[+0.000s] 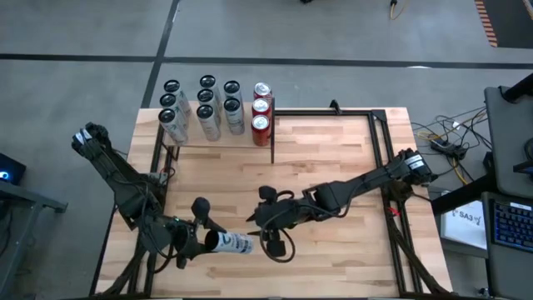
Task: Place canned beverage on shelf
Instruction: Put the white blue soda can on the shelf aligned with the other white blue soda can
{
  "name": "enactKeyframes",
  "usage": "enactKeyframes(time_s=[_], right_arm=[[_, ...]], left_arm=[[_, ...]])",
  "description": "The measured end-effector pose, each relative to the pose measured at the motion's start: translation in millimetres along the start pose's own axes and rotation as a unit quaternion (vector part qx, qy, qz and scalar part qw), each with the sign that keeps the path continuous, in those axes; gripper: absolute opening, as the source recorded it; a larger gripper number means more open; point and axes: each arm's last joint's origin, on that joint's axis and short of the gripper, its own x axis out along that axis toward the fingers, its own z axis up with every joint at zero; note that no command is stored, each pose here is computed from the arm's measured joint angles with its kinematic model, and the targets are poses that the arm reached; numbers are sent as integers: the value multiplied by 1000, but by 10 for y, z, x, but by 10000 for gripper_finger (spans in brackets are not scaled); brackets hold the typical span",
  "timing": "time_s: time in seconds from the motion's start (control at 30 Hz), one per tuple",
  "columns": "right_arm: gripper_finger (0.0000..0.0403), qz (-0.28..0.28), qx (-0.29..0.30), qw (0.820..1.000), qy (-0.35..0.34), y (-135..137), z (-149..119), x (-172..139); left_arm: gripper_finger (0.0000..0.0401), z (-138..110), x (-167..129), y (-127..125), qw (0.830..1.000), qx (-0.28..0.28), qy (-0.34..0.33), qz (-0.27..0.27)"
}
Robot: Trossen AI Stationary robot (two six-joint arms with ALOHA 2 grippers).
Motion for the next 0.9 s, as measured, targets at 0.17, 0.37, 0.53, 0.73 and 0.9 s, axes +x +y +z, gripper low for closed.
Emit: enactKeyframes(time_s=[0.17, 0.37, 0.53, 0.73, 0.9], right_arm=[[266, -18, -5, 1000, -2, -24, 2, 3], [346, -20, -20, 1000, -2, -37, 5, 4], [360, -24, -23, 999, 3, -66, -27, 73], [361, -25, -24, 999, -16, -84, 7, 92], [361, -2, -25, 999, -24, -71, 22, 101]], left_arm=[[244, 0, 0, 0, 1000, -5, 0, 0], [244, -4, 1, -1, 1000, -8, 2, 0], [244, -5, 2, -2, 1000, -8, 3, 0], [244, -7, 2, -2, 1000, -11, 4, 0], [244, -9, 2, 0, 1000, -10, 5, 3]])
